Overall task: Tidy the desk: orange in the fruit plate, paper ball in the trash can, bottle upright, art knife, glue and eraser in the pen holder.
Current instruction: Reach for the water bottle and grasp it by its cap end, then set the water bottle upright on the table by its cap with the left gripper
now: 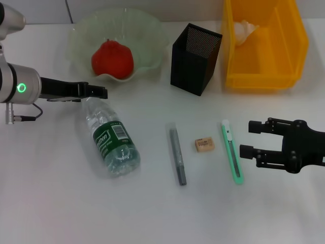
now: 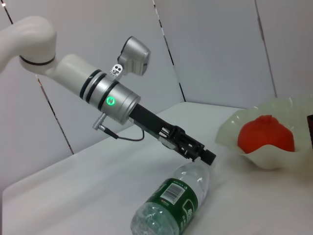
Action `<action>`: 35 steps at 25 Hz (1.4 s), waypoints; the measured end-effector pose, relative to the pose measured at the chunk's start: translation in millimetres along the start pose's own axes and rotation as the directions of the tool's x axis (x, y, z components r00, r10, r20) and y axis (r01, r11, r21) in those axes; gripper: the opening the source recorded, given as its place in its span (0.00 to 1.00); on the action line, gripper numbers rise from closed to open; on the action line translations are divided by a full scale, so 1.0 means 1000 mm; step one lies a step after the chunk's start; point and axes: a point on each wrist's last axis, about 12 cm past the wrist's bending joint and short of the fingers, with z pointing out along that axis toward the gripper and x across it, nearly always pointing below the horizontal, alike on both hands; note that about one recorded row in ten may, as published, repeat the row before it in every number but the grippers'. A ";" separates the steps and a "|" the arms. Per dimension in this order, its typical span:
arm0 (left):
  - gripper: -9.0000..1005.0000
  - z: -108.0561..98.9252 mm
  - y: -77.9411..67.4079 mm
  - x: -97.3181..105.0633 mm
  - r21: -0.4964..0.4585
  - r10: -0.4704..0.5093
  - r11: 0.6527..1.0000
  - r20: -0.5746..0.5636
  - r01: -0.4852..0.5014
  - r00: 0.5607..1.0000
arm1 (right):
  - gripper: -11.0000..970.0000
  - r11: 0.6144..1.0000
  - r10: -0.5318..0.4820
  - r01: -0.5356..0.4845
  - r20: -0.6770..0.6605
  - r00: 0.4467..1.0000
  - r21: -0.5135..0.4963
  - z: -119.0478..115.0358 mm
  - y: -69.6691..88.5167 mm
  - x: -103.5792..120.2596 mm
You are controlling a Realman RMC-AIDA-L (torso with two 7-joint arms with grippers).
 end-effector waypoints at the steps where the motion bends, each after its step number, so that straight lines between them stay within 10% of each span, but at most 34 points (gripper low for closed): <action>1: 0.84 0.002 -0.001 0.000 0.003 0.003 1.000 -0.005 -0.003 1.000 | 0.76 1.000 0.000 0.000 -0.001 1.000 -0.001 0.000 0.000 0.000; 14: 0.80 0.012 -0.007 0.000 0.018 0.045 0.999 -0.035 -0.044 0.998 | 0.76 1.000 0.002 -0.002 -0.010 1.000 -0.006 0.003 -0.001 0.000; 24: 0.50 0.007 -0.019 -0.003 0.095 0.185 0.979 -0.029 -0.181 0.982 | 0.76 1.000 0.017 -0.017 -0.011 1.000 -0.007 0.003 -0.001 0.001; 35: 0.50 -0.037 -0.027 0.007 0.249 0.493 0.804 0.228 -0.539 0.840 | 0.76 1.000 0.020 -0.020 -0.011 1.000 -0.008 0.001 0.000 0.002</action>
